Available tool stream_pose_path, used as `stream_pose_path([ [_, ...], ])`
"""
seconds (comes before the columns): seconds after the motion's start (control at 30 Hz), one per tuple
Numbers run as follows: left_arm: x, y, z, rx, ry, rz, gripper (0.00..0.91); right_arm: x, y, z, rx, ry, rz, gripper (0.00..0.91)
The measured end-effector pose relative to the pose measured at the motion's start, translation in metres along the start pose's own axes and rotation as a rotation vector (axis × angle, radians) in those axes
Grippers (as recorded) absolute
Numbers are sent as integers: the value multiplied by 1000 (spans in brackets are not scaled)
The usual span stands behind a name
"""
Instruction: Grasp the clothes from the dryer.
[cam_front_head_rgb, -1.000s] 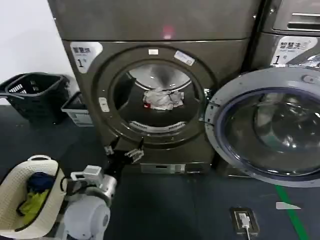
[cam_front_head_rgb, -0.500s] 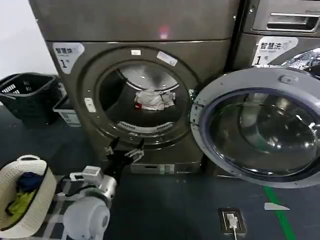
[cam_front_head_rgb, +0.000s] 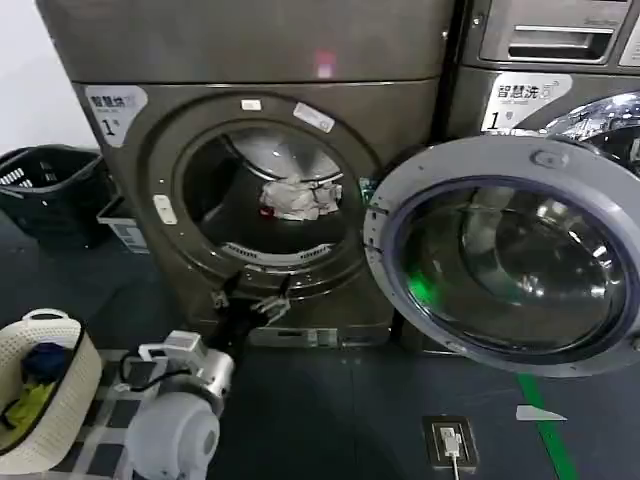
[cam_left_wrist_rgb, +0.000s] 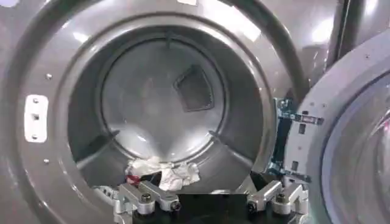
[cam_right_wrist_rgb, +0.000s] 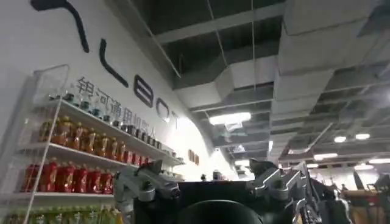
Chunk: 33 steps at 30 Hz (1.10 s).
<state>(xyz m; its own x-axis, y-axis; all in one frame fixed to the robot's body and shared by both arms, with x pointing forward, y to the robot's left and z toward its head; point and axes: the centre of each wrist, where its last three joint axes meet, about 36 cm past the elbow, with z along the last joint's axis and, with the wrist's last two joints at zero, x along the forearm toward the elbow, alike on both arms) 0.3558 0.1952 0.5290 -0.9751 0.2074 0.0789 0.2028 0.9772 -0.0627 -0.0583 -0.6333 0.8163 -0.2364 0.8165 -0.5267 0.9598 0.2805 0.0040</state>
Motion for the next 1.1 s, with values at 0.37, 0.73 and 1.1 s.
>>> stream_pose_path([
  [0.37, -4, 3, 0, -1, -2, -30, 907, 0, -1, 1, -1, -20, 1, 907],
  [0.73, -8, 4, 1, -1, 10, -38, 907, 0, -5, -1, -7, -36, 1, 907],
  [1.1, -10, 4, 4, -1, 27, -46, 907, -1, -3, 1, -21, -39, -16, 907],
])
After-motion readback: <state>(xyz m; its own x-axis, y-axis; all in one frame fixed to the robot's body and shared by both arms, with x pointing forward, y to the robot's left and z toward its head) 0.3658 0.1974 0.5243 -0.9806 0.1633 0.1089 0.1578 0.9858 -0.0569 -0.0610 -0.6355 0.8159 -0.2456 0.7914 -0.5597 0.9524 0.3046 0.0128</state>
